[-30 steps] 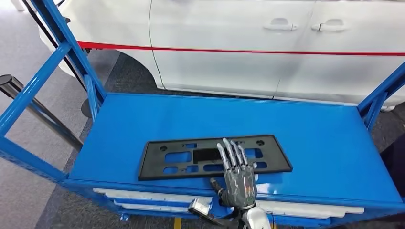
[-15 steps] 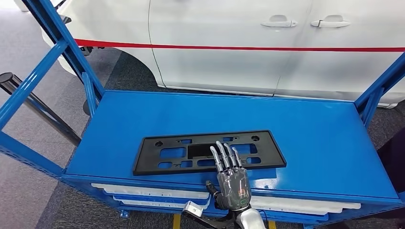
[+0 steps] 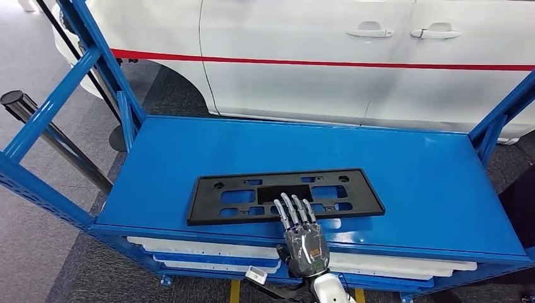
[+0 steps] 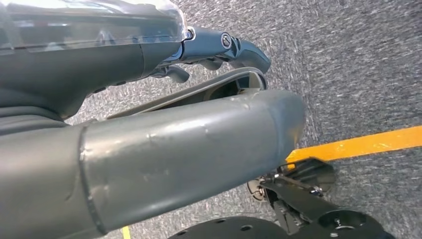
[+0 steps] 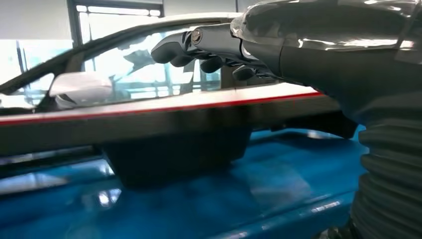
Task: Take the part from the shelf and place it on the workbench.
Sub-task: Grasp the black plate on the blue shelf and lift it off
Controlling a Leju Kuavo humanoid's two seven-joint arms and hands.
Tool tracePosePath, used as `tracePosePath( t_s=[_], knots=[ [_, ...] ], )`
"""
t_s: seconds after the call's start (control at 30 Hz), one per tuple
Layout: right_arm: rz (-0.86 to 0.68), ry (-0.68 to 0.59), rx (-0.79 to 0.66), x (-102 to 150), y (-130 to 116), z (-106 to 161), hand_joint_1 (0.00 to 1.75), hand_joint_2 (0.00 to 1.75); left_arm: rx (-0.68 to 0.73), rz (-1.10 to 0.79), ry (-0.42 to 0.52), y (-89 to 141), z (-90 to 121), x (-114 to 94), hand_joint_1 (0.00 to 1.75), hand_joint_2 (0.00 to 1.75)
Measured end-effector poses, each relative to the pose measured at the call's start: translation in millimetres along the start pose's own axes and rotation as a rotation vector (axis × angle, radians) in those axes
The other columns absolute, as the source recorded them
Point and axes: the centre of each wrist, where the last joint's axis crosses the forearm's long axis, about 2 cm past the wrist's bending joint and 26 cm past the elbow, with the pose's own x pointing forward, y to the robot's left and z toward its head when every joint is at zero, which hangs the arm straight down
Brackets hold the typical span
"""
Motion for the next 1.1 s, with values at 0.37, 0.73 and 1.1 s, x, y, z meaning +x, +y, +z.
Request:
tracePosePath(
  t_s=[0.37, 0.73, 1.1],
  knots=[
    [-0.028, 0.002, 0.019, 0, 7, -12, 0.0, 1.75, -0.004, -0.022, 0.001, 4, 0, -1, 0.0, 0.0],
    [-0.144, -0.001, -0.05, 8, -7, -41, 0.0, 1.75, -0.001, -0.011, 0.005, 7, -1, -1, 0.0, 0.0],
    [-0.222, -0.024, -0.115, 17, -25, -54, 0.0, 1.75, -0.005, 0.004, 0.005, 5, 0, -2, 0.0, 0.0]
  ],
)
